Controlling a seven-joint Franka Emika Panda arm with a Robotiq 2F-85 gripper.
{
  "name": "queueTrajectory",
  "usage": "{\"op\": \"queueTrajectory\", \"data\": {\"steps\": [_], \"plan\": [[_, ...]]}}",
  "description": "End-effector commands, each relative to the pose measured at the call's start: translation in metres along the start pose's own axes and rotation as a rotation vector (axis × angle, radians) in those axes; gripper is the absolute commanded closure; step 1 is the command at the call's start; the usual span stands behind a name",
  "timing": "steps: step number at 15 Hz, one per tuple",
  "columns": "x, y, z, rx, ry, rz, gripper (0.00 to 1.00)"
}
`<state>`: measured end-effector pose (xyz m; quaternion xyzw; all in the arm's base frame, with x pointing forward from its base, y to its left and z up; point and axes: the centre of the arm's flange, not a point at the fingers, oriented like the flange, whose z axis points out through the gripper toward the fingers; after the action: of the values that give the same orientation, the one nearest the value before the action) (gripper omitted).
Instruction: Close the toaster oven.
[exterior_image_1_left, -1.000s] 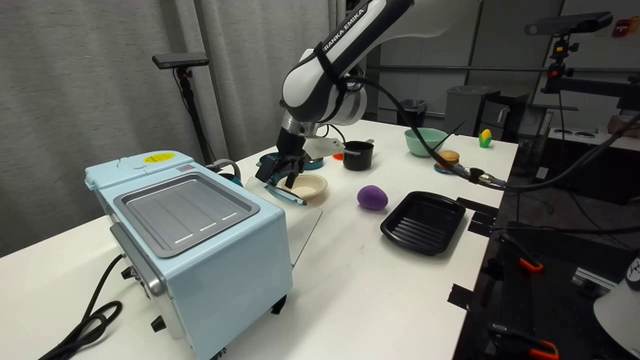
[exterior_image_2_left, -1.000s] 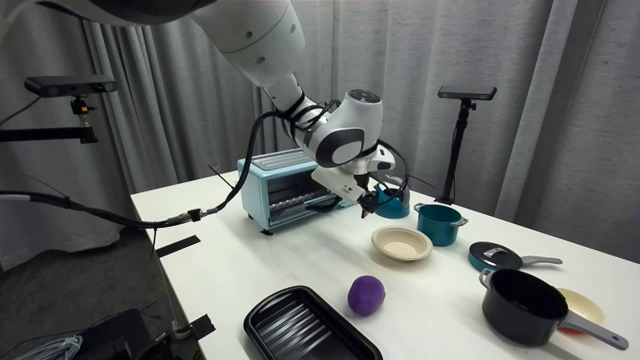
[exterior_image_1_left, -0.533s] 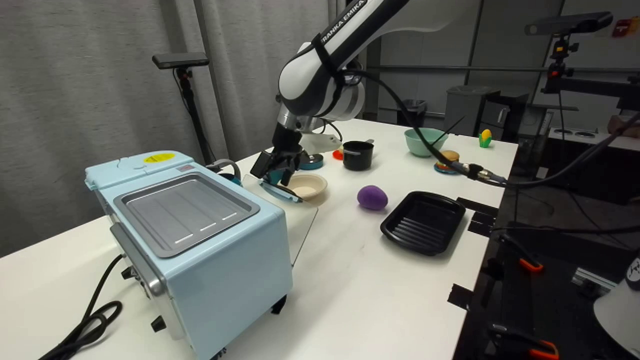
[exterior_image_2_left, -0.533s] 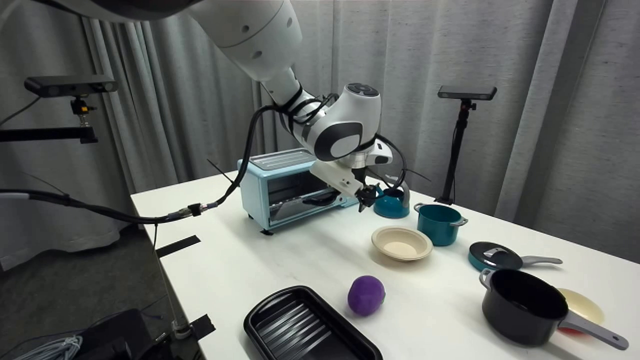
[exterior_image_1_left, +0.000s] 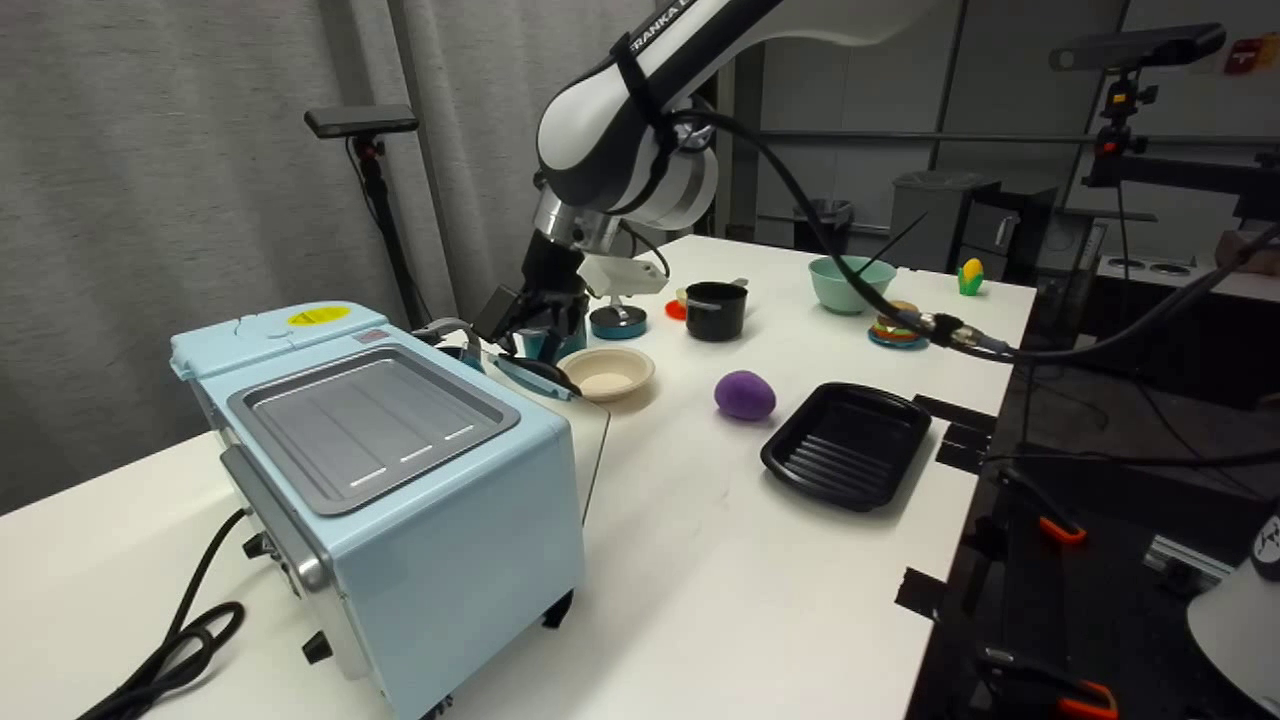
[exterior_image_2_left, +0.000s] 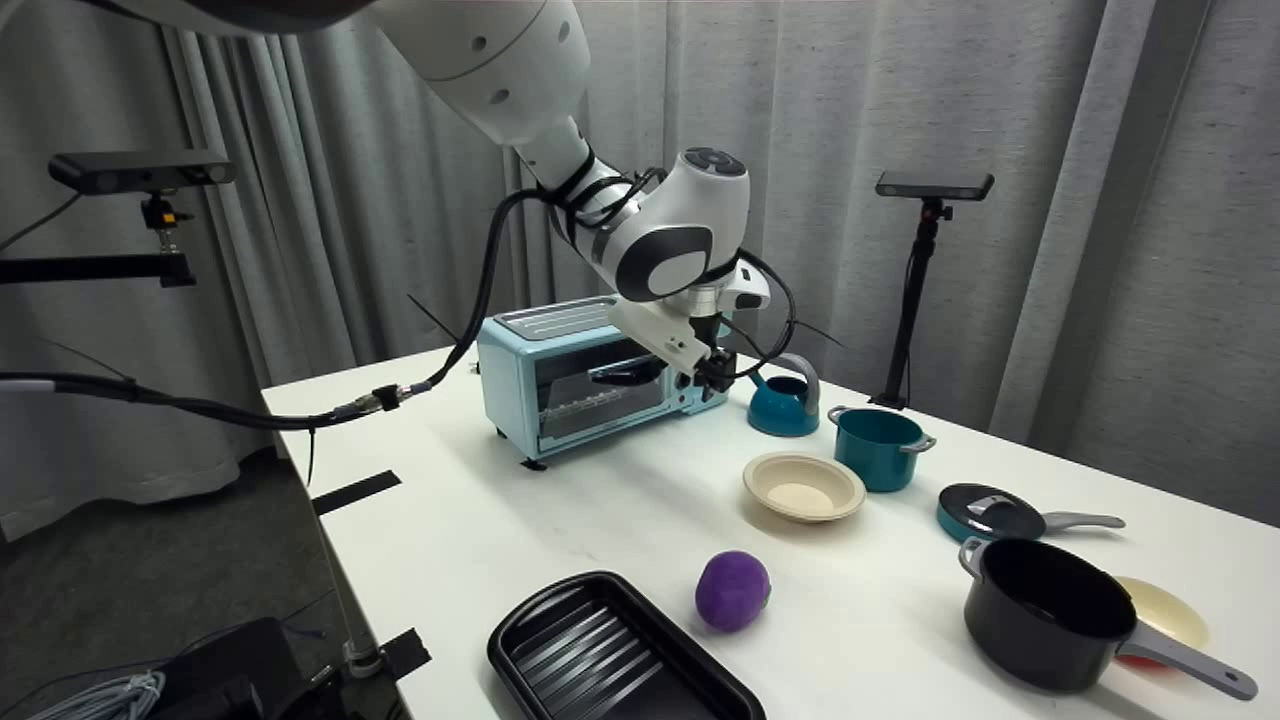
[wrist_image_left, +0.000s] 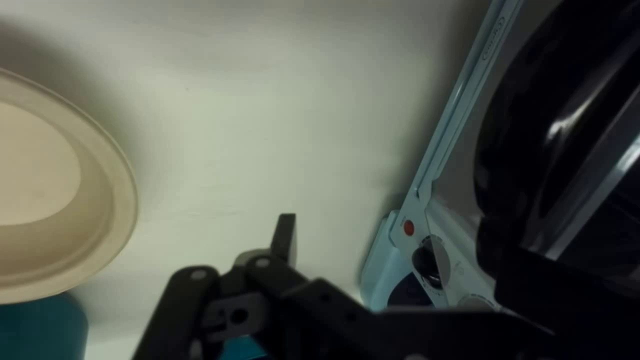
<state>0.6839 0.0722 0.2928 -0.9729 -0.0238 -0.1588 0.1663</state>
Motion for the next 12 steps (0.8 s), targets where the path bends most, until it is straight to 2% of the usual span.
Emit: {"op": "queueTrajectory", "data": {"steps": [1, 8, 12], "plan": [[0.003, -0.015, 0.011, 0.049, -0.012, 0.009, 0.0], [0.013, -0.036, 0.004, 0.09, 0.01, -0.006, 0.0], [0.019, -0.041, -0.006, 0.083, 0.018, -0.018, 0.0]]}}
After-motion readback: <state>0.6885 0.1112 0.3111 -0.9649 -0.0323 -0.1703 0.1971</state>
